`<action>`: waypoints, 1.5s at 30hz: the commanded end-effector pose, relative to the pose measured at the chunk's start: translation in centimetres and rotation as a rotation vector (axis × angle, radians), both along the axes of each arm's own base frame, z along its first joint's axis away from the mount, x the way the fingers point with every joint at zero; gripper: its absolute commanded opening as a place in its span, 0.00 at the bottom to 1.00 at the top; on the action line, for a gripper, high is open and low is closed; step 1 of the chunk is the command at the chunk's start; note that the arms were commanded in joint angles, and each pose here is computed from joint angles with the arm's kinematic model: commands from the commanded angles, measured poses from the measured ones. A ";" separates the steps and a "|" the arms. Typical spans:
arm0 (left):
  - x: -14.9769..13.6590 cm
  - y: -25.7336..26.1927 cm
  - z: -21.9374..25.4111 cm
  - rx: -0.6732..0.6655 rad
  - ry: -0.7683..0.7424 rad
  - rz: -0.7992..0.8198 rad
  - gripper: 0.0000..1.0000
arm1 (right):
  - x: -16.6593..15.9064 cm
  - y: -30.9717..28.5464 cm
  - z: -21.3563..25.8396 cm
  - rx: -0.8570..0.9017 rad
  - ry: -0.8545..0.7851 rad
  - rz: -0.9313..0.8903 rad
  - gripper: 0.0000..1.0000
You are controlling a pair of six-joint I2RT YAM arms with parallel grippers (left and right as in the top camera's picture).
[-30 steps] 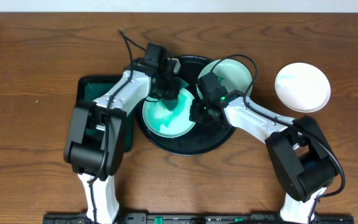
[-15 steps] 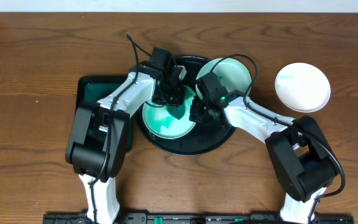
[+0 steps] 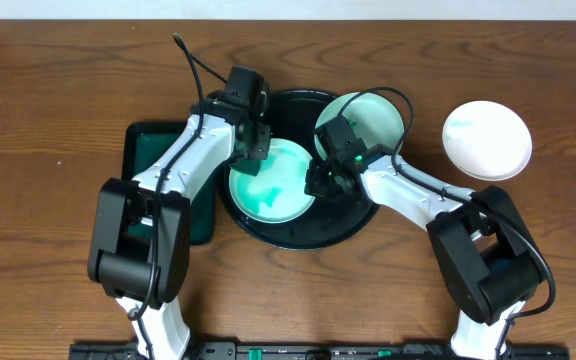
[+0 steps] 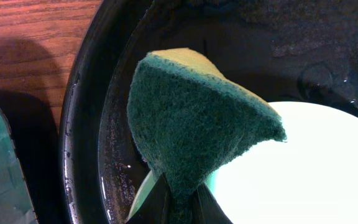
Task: Clean dirty plates on tray and stack at the side
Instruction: 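Continue scrubbing the green plate's center with the left gripper sponge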
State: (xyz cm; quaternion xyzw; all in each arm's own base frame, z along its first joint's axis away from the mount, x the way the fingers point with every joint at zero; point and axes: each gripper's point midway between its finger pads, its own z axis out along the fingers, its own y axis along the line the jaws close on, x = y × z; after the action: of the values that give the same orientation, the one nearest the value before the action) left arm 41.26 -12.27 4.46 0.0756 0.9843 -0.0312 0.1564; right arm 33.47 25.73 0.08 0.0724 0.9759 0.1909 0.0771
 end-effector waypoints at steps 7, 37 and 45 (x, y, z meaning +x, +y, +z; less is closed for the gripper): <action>-0.5 -1.9 -2.5 -0.099 0.066 -0.057 0.07 | -2.5 -1.9 -3.7 -0.096 0.093 0.019 0.01; -3.1 -1.5 -4.5 -0.194 0.249 0.108 0.07 | -3.0 -2.2 -3.8 -0.110 0.106 0.036 0.01; -4.4 5.2 -4.4 0.142 0.237 0.308 0.07 | -2.9 -2.2 -3.8 -0.109 0.105 0.035 0.01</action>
State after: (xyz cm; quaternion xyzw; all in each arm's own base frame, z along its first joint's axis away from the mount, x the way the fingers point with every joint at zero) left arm 37.22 -13.15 1.79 -0.0168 0.9943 -0.0999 0.0326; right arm 33.34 25.66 0.09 0.0673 0.9770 0.1883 0.0746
